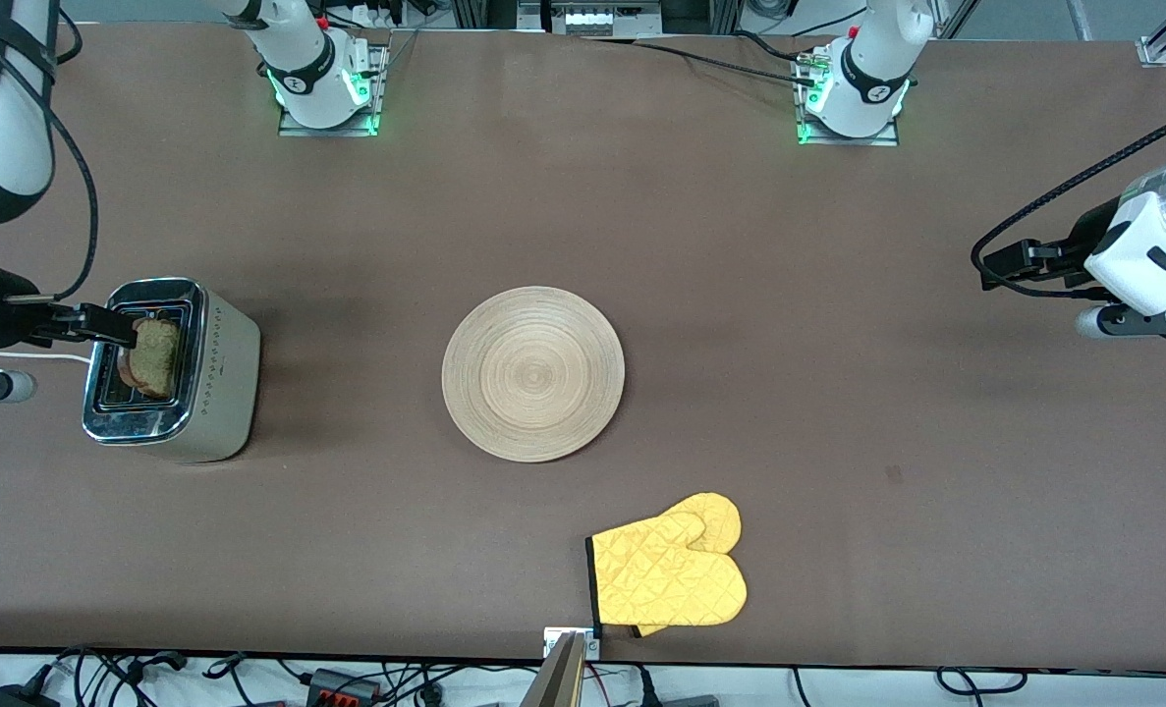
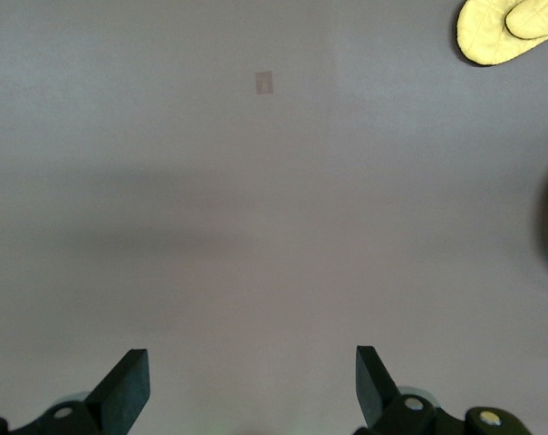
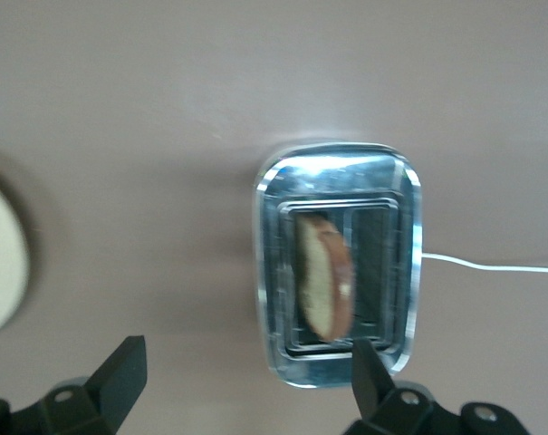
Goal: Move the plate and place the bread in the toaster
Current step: 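Open the right gripper and raise it from the toaster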
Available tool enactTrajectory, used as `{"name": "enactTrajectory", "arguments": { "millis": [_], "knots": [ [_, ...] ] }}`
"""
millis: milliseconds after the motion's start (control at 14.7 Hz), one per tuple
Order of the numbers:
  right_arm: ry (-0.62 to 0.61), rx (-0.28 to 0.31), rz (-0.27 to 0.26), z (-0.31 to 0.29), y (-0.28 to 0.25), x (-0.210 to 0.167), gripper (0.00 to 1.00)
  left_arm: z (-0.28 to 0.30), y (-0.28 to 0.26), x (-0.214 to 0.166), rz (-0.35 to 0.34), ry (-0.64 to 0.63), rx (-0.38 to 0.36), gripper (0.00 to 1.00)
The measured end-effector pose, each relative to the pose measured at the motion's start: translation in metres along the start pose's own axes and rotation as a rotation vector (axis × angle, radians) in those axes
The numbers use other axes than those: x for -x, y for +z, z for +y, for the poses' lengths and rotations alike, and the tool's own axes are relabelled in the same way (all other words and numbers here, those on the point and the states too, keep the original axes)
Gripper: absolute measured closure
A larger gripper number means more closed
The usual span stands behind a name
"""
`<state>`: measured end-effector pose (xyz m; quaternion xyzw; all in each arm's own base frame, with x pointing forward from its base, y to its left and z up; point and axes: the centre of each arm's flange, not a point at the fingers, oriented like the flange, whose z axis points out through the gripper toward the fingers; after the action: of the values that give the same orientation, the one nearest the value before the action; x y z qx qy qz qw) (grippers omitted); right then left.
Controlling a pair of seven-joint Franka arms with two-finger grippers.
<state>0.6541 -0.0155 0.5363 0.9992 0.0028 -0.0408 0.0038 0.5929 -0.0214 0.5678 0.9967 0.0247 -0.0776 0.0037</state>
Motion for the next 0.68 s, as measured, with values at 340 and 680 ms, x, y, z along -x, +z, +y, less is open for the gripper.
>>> {"name": "enactTrajectory", "arguments": {
  "millis": [340, 680],
  "knots": [
    [0.055, -0.032, 0.021, -0.006, -0.011, 0.004, 0.0, -0.001, 0.0, 0.0, 0.0, -0.001, 0.0, 0.0],
    [0.065, -0.06, 0.072, 0.019, -0.037, 0.015, 0.0, -0.001, 0.0, 0.0, -0.001, -0.002, 0.0, 0.0]
  ]
}}
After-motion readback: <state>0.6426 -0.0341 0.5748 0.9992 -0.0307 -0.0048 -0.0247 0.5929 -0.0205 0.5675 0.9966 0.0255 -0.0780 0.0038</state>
